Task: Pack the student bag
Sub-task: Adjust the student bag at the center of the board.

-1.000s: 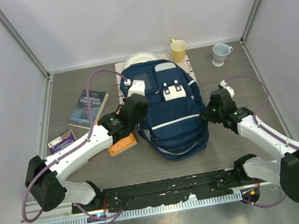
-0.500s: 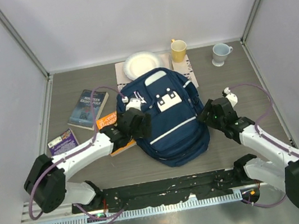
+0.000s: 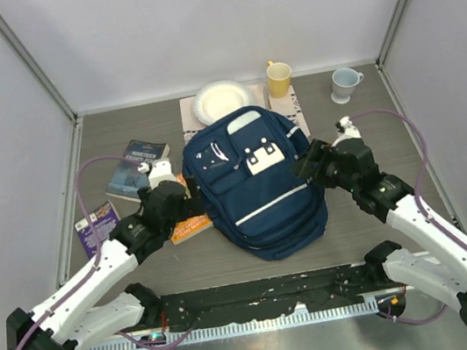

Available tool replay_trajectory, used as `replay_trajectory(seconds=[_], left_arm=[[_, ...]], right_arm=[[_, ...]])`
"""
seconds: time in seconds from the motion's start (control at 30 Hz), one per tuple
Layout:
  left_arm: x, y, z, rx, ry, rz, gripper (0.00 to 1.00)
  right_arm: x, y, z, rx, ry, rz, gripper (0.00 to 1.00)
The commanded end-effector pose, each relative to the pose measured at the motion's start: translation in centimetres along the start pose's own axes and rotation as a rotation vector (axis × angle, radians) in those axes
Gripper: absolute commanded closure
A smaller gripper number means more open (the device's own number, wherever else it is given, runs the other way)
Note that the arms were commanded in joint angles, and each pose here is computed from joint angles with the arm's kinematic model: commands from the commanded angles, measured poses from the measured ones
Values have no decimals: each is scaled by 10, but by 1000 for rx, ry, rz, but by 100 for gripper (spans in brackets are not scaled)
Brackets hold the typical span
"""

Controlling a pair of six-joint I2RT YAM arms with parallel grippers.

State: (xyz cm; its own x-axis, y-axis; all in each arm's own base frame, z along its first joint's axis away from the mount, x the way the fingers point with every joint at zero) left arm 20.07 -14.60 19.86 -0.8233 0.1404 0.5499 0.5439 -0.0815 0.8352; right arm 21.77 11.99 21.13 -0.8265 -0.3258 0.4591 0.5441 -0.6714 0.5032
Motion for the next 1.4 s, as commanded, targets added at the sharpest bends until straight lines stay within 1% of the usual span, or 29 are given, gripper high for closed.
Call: replay_trajectory(seconds=[0.0,0.03,0.07,0.1,0.17,0.2,0.23,0.27,0.33,0.37,0.4,0.43,0.47,0.53,0.57,0.67,0.7,0.77,0.8,0.83,0.9,1.0,1.07,1.2,1.3,1.37], left_arm=[[0,-30,39,97,152,108,0],[1,-34,45,120,154,111,0],[0,-34,55,160,176,113,0],[0,-37,57,184,153,124,0],[0,-37,71,238,172,127,0],[0,-39,72,251,149,144,0],[2,-40,82,277,173,156,0],[2,-38,85,289,177,156,0],[3,-35,90,314,164,156,0],[3,-35,90,313,158,157,0],[3,-33,90,319,151,157,0],[3,-31,90,333,139,160,0],[2,-31,90,345,139,166,0],[2,-28,92,354,148,165,0],[2,-27,93,356,155,160,0],[4,-23,95,358,162,153,1],[4,-22,96,356,164,152,1],[4,-21,97,356,174,154,0],[4,-21,98,353,177,158,0],[5,-19,98,354,178,155,0],[5,-18,98,356,173,153,0],[6,-17,96,353,152,149,1],[5,-16,96,352,150,151,0],[2,-17,94,348,133,152,0],[-2,-16,93,351,125,153,0],[-6,-16,92,351,116,162,0]], right_arm=[[0,-26,48,54,172,158,27],[4,-41,62,84,217,204,29],[4,-48,71,89,241,215,30],[1,-55,76,97,238,208,30],[-2,-82,92,124,259,254,32],[-4,-91,97,126,267,270,34],[-13,-104,99,134,251,289,35],[-9,-123,111,145,296,321,36],[-12,-142,124,154,305,341,36],[-21,-156,124,168,285,362,36],[-20,-172,128,175,291,387,37],[-22,-179,140,170,320,395,38],[-33,-194,140,184,309,417,38],[-36,-206,156,196,329,426,41],[-48,-218,151,221,295,428,42],[-60,-230,168,235,317,444,43],[-71,-240,162,251,287,456,44],[-81,-244,172,266,297,448,45],[-95,-253,163,286,249,435,46],[-100,-253,171,284,254,420,47],[-114,-254,166,321,207,370,46],[-134,-258,163,348,154,340,47],[-147,-254,149,391,67,281,48],[-162,-228,132,382,-25,188,47],[-170,-211,123,381,-64,166,47],[-172,-205,121,393,-73,177,47]])
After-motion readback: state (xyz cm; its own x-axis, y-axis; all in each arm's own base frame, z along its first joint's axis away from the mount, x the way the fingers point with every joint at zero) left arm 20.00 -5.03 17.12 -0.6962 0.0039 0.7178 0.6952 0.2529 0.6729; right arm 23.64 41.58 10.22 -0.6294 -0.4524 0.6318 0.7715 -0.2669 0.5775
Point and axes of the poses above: each gripper's point midway between its finger pads, its own x axis back along the fingers, its own z axis along the line the jaws close on, y = z × x, the point moved 6 cm from there along x, back along the fingers, and after that the axes turned 11 degrees about -x, right-handed, at the moved point
